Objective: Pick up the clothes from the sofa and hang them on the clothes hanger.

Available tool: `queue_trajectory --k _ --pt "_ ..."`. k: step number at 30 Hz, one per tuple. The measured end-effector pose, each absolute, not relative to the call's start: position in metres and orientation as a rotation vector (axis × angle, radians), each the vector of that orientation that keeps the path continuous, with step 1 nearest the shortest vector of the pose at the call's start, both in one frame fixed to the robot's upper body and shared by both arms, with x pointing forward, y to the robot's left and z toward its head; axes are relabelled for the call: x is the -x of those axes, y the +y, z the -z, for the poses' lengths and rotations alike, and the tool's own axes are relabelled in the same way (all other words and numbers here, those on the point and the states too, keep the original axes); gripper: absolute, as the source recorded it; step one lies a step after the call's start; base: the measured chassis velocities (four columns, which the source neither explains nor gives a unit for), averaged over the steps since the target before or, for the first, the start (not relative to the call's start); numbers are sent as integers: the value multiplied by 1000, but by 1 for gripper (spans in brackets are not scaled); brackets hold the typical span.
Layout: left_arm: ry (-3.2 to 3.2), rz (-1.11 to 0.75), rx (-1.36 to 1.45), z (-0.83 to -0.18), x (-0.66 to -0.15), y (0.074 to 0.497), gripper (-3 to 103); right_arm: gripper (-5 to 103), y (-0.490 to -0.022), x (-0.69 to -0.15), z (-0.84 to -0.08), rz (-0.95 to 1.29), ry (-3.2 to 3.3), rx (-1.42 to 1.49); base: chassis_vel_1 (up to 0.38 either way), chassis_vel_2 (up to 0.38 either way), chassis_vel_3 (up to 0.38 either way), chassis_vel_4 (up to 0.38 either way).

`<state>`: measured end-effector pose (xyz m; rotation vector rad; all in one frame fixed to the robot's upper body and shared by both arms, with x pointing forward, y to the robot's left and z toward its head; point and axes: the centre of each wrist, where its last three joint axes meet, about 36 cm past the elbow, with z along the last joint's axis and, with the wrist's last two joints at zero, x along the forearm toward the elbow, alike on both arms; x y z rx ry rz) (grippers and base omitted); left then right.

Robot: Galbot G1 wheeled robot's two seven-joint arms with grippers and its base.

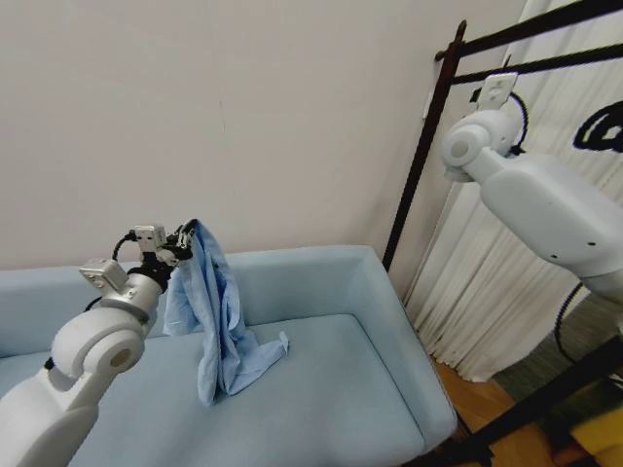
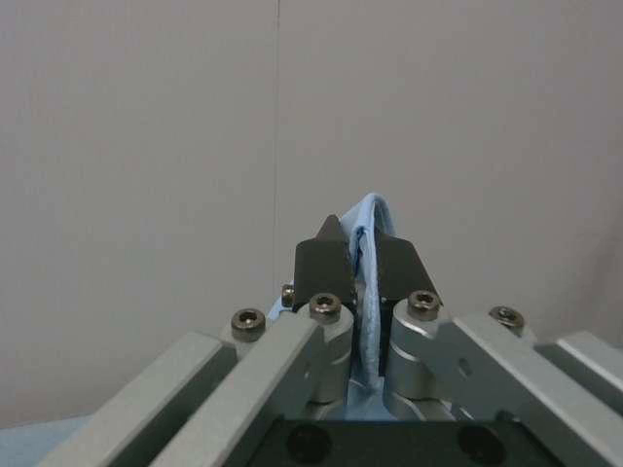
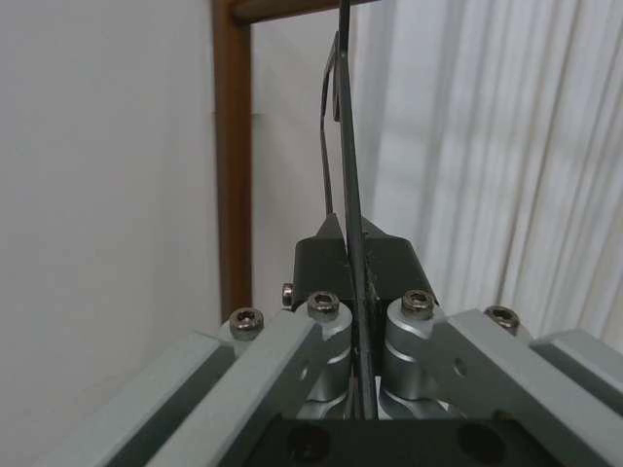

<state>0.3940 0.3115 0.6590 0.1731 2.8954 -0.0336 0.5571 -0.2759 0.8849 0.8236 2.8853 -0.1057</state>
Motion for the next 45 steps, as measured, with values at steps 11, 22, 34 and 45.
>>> queue_trajectory --k 11,22,34,45 --pt "2902 -7 -180 -667 -408 325 3 1 -280 -496 -842 128 2983 -269 0 0 0 0" --pt "2943 -21 -239 -687 -426 351 3 1 -294 -451 -789 63 3072 628 0 0 0 0" --pt "2942 72 -544 -717 -441 388 3 1 -284 -449 -736 8 2906 1387 0 0 0 0" --pt "2923 63 -579 -735 -450 409 3 1 -269 -448 -743 11 2753 1625 0 0 0 0"
